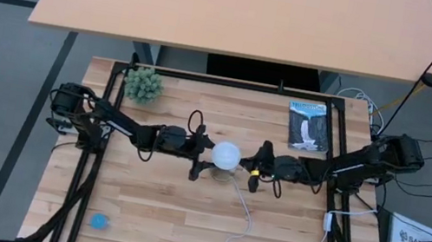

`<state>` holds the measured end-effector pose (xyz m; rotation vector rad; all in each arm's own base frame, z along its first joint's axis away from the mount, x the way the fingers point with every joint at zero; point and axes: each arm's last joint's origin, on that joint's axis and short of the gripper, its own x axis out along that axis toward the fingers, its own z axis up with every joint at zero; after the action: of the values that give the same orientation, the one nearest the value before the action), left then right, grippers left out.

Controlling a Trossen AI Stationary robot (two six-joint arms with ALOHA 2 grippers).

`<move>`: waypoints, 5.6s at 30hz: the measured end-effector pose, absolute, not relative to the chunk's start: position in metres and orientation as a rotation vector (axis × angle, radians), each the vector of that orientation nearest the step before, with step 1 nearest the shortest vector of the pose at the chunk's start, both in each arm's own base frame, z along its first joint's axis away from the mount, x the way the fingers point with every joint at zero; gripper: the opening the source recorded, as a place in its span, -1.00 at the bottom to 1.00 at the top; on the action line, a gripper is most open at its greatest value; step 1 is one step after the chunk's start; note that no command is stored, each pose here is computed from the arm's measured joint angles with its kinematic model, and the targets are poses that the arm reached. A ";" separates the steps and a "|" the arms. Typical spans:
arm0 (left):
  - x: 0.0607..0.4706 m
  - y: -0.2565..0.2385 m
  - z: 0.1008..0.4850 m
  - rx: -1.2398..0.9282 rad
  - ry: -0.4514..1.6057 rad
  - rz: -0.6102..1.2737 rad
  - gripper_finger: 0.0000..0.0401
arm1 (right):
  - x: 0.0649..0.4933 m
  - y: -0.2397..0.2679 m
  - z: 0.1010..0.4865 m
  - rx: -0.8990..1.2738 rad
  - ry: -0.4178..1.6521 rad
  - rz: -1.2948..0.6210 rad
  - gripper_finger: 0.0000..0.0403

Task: Screw lightbulb
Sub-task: Insert the white light bulb into the gold lamp

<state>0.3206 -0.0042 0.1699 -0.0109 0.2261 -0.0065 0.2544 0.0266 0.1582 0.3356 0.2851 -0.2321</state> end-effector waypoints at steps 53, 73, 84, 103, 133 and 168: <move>0.320 -0.007 0.170 0.035 0.232 -0.034 0.29 | 0.282 0.022 0.155 0.310 0.374 -0.159 -1.00; 0.319 -0.006 0.168 0.040 0.258 -0.032 0.29 | 0.309 0.026 0.185 0.216 0.545 -0.156 -1.00; 0.319 -0.006 0.169 0.039 0.257 -0.032 0.29 | 0.318 0.032 0.205 0.149 0.584 -0.137 -1.00; 0.319 -0.010 0.169 0.038 0.261 -0.044 0.29 | 0.315 0.032 0.201 0.151 0.633 -0.155 -1.00; 0.318 -0.010 0.164 0.038 0.306 -0.044 0.29 | 0.299 0.039 0.172 0.166 0.434 -0.236 -1.00; 0.318 -0.007 0.165 0.044 0.303 -0.017 0.29 | 0.297 0.033 0.171 0.221 0.359 -0.181 -1.00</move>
<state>0.3178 -0.0074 0.1647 0.0445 0.3032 -0.0174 0.2970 0.0326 0.1710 0.2212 0.3585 -0.1811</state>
